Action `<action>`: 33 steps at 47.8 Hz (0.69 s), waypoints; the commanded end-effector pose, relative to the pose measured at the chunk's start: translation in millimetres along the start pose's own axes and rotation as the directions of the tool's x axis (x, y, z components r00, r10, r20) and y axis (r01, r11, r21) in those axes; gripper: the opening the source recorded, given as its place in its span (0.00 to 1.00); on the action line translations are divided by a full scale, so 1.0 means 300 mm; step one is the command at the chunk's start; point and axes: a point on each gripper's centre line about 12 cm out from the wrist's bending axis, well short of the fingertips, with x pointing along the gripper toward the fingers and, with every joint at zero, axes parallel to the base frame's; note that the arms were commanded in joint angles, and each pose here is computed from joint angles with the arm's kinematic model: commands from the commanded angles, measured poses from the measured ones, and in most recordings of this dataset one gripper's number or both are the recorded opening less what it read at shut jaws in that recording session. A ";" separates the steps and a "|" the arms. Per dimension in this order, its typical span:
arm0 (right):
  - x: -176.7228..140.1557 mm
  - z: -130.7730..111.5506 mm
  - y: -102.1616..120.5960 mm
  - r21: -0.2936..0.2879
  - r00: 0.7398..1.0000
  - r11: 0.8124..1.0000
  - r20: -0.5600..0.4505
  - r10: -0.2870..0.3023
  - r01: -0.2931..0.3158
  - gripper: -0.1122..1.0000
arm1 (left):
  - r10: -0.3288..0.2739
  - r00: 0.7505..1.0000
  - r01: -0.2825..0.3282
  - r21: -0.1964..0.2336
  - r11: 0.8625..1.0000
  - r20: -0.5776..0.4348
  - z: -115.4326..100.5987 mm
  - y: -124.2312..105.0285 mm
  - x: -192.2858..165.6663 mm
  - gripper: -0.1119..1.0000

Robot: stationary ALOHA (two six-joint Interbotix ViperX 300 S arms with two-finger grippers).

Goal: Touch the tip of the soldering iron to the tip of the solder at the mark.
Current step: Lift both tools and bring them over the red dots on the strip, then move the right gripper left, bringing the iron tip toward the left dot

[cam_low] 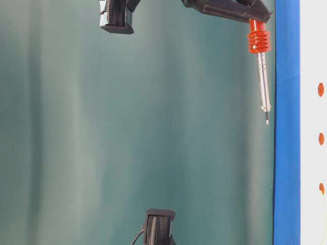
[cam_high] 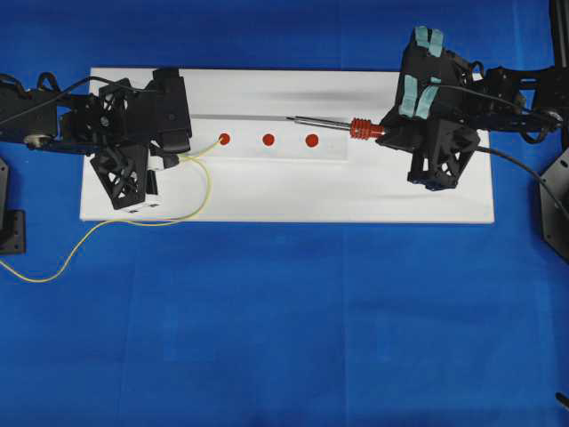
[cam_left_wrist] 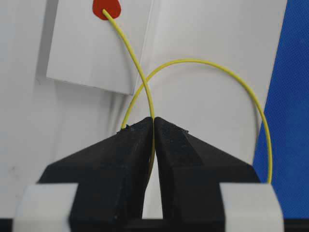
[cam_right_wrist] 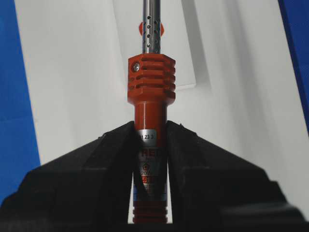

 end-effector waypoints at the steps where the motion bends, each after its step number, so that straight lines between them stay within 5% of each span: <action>1: -0.010 0.045 0.004 -0.004 0.999 1.000 0.040 0.002 -0.002 0.16 | 0.002 1.000 -0.002 -0.001 1.000 0.031 0.029 0.003 -0.012 0.12; 33: 0.201 0.179 0.050 -0.024 0.997 1.000 -0.076 0.018 -0.019 0.16 | 0.002 1.000 -0.002 0.002 1.000 0.031 0.029 0.003 -0.012 0.12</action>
